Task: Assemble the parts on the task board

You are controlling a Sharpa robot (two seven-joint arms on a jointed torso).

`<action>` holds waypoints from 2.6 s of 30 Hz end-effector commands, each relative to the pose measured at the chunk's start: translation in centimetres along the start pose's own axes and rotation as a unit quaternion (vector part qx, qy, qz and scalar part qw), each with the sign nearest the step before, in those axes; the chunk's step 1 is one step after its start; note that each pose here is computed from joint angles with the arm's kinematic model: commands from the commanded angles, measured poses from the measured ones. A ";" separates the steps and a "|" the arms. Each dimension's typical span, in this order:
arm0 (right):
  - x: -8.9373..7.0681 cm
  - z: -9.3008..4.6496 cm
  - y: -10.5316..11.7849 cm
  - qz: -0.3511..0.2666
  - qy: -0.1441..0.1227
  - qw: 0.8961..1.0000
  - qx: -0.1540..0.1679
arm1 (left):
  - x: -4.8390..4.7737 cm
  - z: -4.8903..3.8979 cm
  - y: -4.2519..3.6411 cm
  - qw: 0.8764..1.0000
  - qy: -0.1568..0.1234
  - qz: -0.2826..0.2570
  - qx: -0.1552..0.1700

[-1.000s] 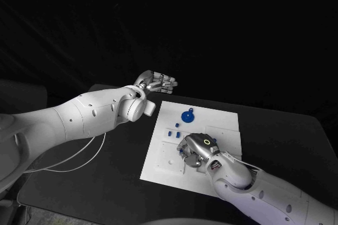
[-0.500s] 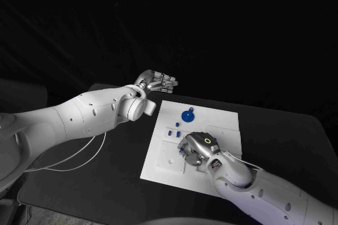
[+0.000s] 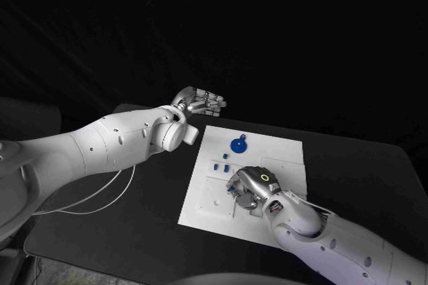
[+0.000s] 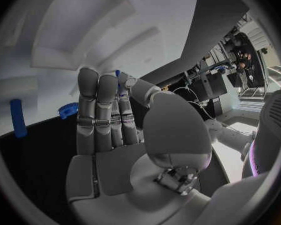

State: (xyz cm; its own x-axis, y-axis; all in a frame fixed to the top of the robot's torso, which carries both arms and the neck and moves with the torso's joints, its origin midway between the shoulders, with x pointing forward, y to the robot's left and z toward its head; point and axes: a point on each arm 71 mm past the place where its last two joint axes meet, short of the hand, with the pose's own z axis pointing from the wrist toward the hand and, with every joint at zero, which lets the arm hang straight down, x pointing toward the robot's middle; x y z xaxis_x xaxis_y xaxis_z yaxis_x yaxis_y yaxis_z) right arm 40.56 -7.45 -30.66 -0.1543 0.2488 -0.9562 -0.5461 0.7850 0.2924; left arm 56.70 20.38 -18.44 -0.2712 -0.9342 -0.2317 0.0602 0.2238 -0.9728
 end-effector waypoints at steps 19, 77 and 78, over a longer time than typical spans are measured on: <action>-0.1 -0.5 0.4 0.009 -0.006 1.000 -0.004 | 0.10 0.06 0.00 1.000 0.009 -0.001 0.003; 0.6 -0.2 0.6 -0.028 0.046 0.999 0.002 | 0.27 0.11 0.02 1.000 0.012 -0.001 0.000; 0.6 -0.2 0.7 -0.028 0.046 0.999 0.002 | 0.27 0.11 0.02 1.000 0.013 -0.001 -0.001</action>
State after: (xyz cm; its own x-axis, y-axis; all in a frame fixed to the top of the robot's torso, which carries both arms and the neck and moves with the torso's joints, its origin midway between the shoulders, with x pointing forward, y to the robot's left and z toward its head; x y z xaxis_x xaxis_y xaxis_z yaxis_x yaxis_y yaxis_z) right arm 40.20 -7.20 -30.66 -0.1833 0.1919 -0.9641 -0.5456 0.7960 0.2622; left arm 56.77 20.39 -18.58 -0.2778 -0.9325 -0.2309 0.0522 0.2254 -0.9729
